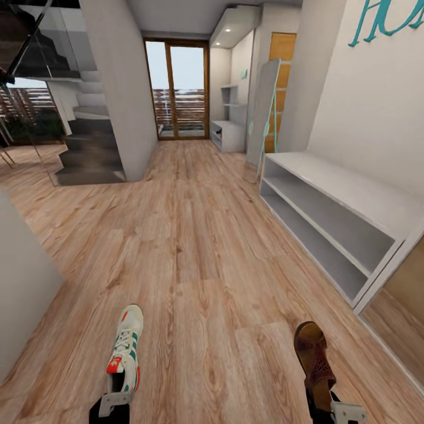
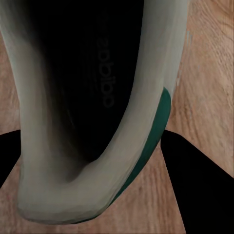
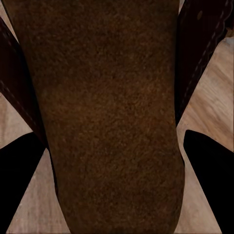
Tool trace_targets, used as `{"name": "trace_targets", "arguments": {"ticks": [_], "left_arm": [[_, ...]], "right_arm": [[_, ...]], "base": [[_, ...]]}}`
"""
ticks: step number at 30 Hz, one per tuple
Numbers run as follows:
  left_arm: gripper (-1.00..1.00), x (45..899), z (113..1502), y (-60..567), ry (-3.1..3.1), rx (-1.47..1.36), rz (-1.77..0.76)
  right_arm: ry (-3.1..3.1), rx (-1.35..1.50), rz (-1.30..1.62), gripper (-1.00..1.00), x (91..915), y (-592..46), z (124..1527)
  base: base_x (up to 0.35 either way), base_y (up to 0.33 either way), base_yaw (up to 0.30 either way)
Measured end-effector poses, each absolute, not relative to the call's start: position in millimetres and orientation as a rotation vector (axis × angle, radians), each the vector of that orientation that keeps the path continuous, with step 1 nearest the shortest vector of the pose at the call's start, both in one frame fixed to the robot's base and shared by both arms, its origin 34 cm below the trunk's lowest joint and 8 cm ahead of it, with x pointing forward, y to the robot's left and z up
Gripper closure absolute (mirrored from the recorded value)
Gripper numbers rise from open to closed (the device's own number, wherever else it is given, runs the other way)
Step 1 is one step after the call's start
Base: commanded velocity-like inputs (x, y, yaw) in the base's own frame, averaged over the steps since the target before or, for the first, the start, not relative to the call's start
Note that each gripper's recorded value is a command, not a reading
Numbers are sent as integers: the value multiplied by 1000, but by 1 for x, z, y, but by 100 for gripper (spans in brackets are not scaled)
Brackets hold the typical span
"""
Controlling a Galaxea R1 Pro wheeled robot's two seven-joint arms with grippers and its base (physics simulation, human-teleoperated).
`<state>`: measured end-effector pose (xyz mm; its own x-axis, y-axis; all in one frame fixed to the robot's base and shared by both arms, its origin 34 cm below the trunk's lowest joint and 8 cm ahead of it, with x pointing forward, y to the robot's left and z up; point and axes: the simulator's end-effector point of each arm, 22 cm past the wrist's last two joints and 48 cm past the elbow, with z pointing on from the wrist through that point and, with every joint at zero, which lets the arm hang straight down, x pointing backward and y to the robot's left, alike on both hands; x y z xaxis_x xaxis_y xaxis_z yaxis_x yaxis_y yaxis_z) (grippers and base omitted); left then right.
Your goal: Pick up the two gym shoes and the two sandals from the corridor floor and place them onto the hallstand (shoe rack) in the corridor, making sure they are on the rack and not on the floor. Arrange them so the two gym shoes are next to each other and the two sandals are next to each other.
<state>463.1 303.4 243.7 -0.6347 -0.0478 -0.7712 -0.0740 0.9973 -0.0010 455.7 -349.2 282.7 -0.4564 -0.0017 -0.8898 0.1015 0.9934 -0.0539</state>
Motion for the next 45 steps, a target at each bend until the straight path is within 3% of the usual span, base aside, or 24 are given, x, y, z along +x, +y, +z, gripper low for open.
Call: {"name": "trace_targets", "arguments": {"ticks": [27,45], "left_arm": [[100,451,232,301,2289,-83,36],[100,446,228,301,2301,-84,35]], "right_arm": [[2071,73,-121,100,448,-348,272],[2071,62,-117,100,448,-348,272]], "base": [[340,0,232],[340,0,25]]}}
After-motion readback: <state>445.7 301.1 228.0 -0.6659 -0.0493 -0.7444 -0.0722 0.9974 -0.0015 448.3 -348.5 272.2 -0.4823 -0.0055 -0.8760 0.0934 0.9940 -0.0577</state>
